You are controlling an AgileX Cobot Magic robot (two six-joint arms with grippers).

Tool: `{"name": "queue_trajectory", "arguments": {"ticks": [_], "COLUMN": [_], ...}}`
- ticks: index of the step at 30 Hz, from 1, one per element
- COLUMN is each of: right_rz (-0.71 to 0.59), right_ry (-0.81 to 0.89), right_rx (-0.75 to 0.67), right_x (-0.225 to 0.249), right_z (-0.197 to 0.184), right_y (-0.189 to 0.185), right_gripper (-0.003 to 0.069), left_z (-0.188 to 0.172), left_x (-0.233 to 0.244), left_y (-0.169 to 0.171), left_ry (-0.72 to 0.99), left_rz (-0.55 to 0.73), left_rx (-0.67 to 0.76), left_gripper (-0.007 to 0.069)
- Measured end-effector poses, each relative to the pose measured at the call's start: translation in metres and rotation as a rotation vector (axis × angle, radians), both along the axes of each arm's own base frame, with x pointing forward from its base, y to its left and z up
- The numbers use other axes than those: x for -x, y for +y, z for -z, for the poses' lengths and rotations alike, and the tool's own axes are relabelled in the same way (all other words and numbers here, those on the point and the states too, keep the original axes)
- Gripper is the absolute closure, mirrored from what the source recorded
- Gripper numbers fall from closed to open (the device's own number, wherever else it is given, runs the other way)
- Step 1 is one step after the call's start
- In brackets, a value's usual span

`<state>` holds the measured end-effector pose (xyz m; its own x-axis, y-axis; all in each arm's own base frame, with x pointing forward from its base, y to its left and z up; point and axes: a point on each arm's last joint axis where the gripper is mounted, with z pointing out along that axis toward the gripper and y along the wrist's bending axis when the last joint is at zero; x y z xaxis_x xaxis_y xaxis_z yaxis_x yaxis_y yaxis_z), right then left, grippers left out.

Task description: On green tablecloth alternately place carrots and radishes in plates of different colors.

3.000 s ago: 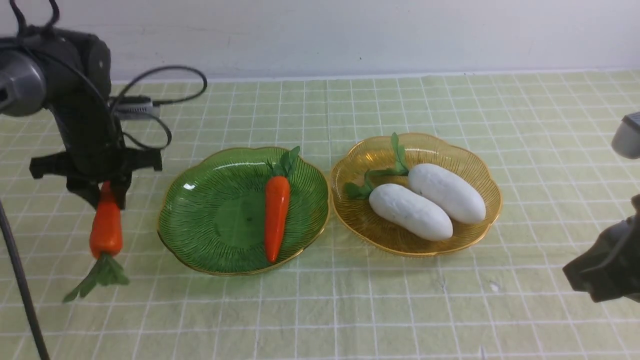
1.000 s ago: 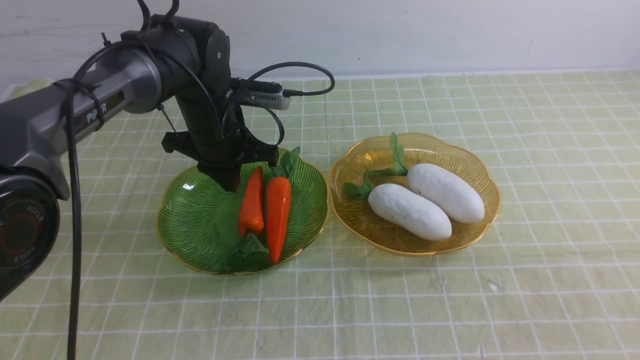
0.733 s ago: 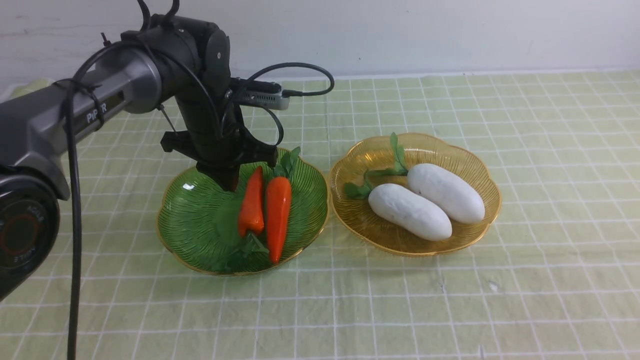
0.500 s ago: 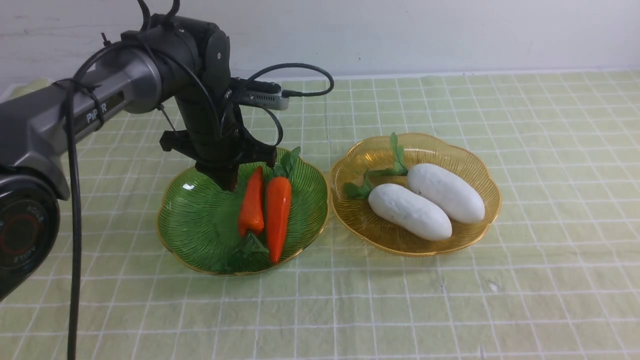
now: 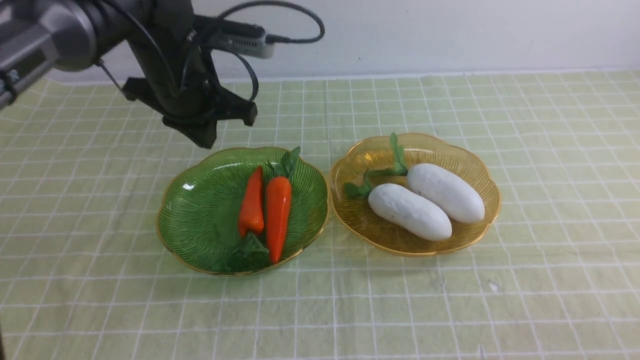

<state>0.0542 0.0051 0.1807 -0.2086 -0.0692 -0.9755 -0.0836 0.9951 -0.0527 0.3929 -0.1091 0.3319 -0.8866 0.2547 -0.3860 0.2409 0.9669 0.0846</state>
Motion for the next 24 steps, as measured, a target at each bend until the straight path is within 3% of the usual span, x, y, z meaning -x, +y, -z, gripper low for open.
{"name": "queue_trajectory", "arguments": {"ticks": [11,17,24], "right_rz": [0.002,0.002,0.002], "right_ry": [-0.003,-0.003,-0.003], "right_rx": [0.023,0.023,0.024], "right_x": [0.000,0.000,0.000], "right_z": [0.000,0.000,0.000], "right_y": [-0.001,-0.001,-0.001], "right_gripper": [0.0655,0.0655,0.0655], "left_z": [-0.101,-0.104,-0.073], "left_x": [0.077,0.129,0.220], "left_y": [0.019,0.030,0.039], "left_ry": [-0.230,-0.218,-0.155], "left_rz": [0.053,0.079,0.221], "left_rx": [0.093,0.135,0.261], "left_gripper": [0.0633,0.0633,0.0633]}}
